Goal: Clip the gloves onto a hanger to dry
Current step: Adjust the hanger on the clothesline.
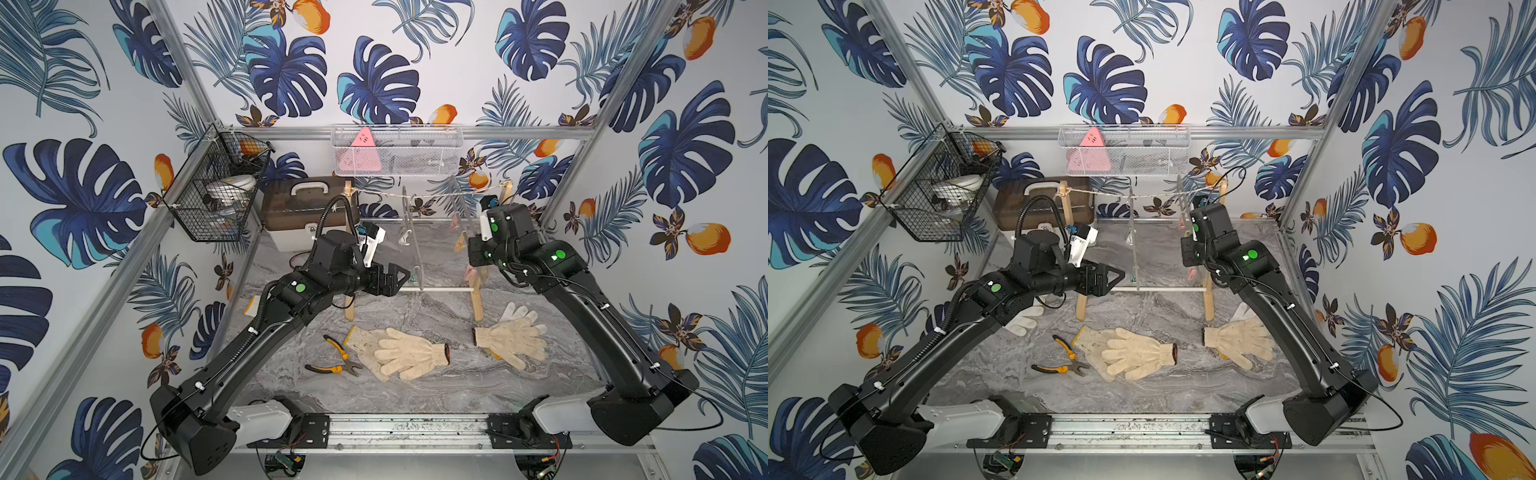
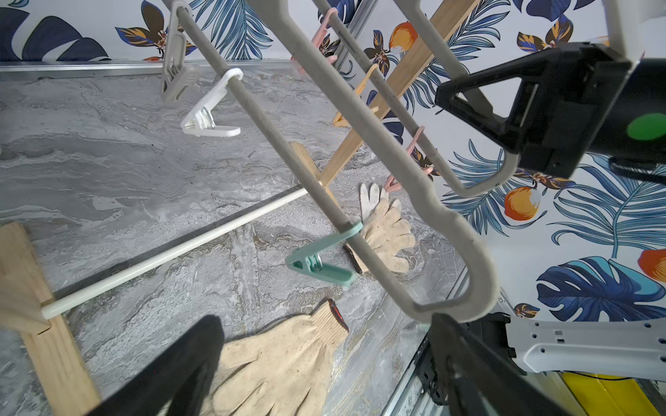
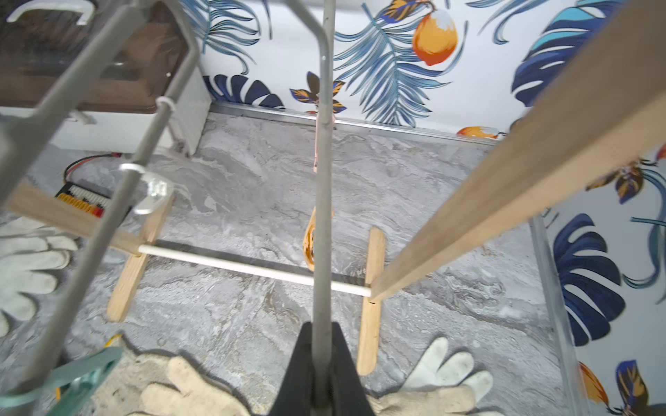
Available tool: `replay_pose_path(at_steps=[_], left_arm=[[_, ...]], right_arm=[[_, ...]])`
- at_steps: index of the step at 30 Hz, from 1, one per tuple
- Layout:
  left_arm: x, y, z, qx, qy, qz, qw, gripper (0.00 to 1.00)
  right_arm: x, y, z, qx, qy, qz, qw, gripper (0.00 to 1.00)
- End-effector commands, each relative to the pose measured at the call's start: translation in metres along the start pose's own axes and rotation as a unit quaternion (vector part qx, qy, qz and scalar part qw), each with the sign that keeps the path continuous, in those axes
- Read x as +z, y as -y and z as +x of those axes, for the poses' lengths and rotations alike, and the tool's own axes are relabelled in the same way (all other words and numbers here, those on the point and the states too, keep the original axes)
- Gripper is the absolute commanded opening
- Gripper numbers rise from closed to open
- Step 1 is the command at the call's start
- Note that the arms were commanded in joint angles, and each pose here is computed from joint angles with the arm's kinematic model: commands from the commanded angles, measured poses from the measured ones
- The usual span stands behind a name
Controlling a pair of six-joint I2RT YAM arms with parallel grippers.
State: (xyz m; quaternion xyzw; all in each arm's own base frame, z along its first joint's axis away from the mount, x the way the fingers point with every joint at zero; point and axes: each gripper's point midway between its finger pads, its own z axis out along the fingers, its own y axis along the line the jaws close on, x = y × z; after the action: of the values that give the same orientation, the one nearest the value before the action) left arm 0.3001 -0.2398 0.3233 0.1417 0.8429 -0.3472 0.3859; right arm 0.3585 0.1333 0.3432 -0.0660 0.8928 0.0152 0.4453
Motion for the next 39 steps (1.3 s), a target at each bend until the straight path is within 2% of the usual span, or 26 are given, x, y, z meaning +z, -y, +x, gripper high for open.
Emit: replay_pose_path(at_steps=[1,8,16,21,27,32,39], left_arm=[[-0.002,0.004,-0.004,0.008,0.002,0.005,1.0,0.96],[-0.002,0.001,-0.002,0.01,-0.001,-0.001,1.0,0.96],[-0.003,-0.004,0.007,0.018,-0.016,-0.014,1.0,0.96],[-0.006,-0.011,0.014,0.027,-0.027,-0.032,0.999,0.97],[-0.015,-0.026,0.023,0.035,-0.035,-0.074,0.996,0.97],[-0.024,-0.042,0.033,0.037,-0.046,-0.119,0.991,0.97],[-0.043,-0.065,0.036,0.027,-0.044,-0.166,0.985,0.98]], right_arm=[[-0.003,0.013,0.0,-0.014,-0.009,-0.001,1.0,0.01],[-0.002,0.033,-0.008,-0.007,-0.007,0.002,1.0,0.03],[-0.001,0.025,-0.002,-0.005,-0.013,-0.024,1.0,0.23],[-0.004,0.025,-0.002,-0.006,-0.011,-0.026,1.0,0.28],[-0.009,0.025,-0.002,-0.004,-0.009,-0.03,1.0,0.38],[-0.022,0.025,-0.004,-0.01,-0.004,-0.038,0.999,0.5],[-0.052,0.016,-0.005,-0.036,0.0,-0.064,0.997,0.61]])
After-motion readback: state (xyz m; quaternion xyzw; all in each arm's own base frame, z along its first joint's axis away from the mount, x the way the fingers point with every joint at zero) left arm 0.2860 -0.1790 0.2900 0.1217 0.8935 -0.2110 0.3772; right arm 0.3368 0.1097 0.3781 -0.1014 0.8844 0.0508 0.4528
